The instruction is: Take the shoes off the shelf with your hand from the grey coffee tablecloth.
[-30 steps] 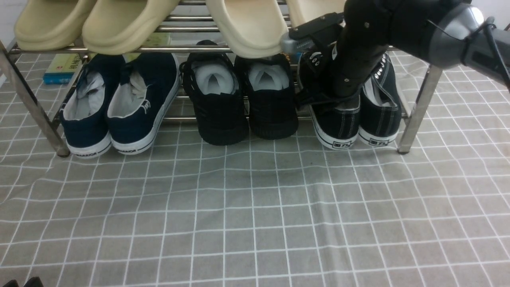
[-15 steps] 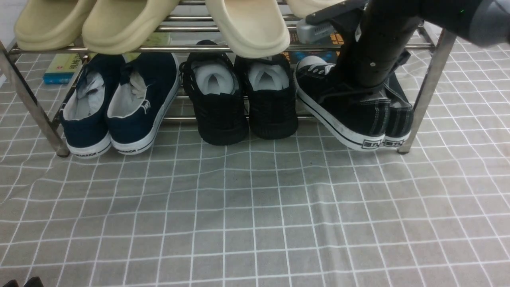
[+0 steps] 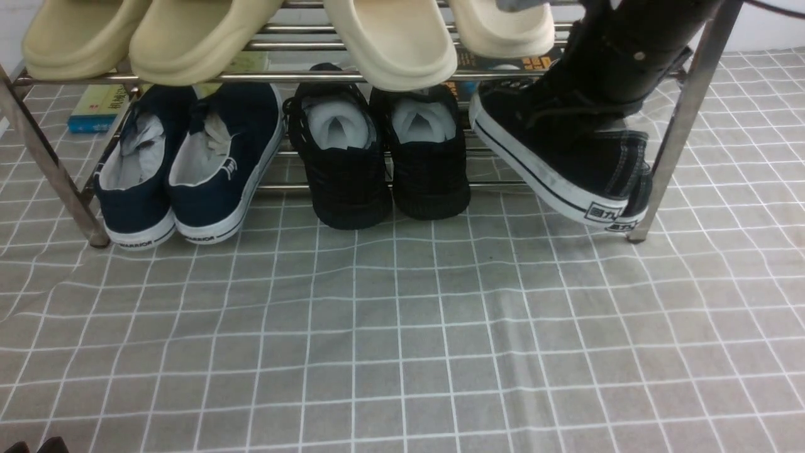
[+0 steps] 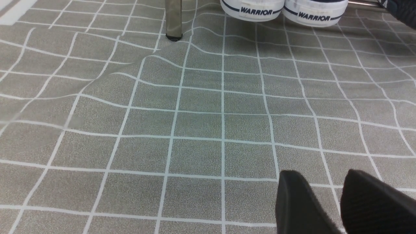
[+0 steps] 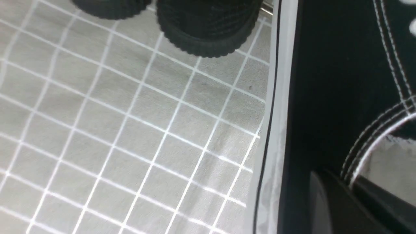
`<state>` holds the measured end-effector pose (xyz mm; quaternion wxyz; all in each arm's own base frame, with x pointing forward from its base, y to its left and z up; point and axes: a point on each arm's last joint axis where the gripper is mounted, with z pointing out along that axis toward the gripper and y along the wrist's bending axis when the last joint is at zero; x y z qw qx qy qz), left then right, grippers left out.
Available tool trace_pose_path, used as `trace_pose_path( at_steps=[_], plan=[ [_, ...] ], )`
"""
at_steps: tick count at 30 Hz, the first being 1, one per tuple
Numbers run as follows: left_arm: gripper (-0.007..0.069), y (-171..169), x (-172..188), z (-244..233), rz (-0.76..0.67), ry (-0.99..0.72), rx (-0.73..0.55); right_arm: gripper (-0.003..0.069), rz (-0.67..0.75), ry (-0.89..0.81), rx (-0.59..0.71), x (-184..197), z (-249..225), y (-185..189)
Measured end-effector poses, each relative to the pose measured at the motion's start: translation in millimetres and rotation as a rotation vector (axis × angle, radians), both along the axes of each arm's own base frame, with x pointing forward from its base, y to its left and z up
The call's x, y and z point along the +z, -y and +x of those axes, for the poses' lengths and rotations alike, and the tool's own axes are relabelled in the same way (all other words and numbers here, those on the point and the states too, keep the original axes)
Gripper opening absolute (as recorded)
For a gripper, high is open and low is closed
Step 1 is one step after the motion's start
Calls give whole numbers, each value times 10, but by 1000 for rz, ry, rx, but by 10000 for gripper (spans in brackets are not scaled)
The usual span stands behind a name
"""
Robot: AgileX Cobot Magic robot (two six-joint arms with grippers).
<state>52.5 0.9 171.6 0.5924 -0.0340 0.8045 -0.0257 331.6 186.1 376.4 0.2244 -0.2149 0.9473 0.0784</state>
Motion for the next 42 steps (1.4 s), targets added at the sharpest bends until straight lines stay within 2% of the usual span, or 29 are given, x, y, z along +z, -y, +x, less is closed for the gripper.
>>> trace_pose_path(
  at_steps=[5, 11, 17, 20, 24, 32, 42],
  plan=[
    [239, 0, 0, 0, 0, 0, 0, 3, 19, -10, 14, 82, -295, -14],
    [239, 0, 0, 0, 0, 0, 0, 4, 22, -75, 55, 12, -858, -142],
    [239, 0, 0, 0, 0, 0, 0, 4, -14, -176, 80, -257, -1234, -383],
    [239, 0, 0, 0, 0, 0, 0, 5, -42, -225, 48, -422, -1332, -424],
    [239, 0, 0, 0, 0, 0, 0, 6, -78, -238, -21, -597, -1291, -432],
    [239, 0, 0, 0, 0, 0, 0, 8, -186, -152, -86, -1004, -981, -574],
    [239, 0, 0, 0, 0, 0, 0, 26, -153, -119, -154, -1281, -811, -729]
  ],
)
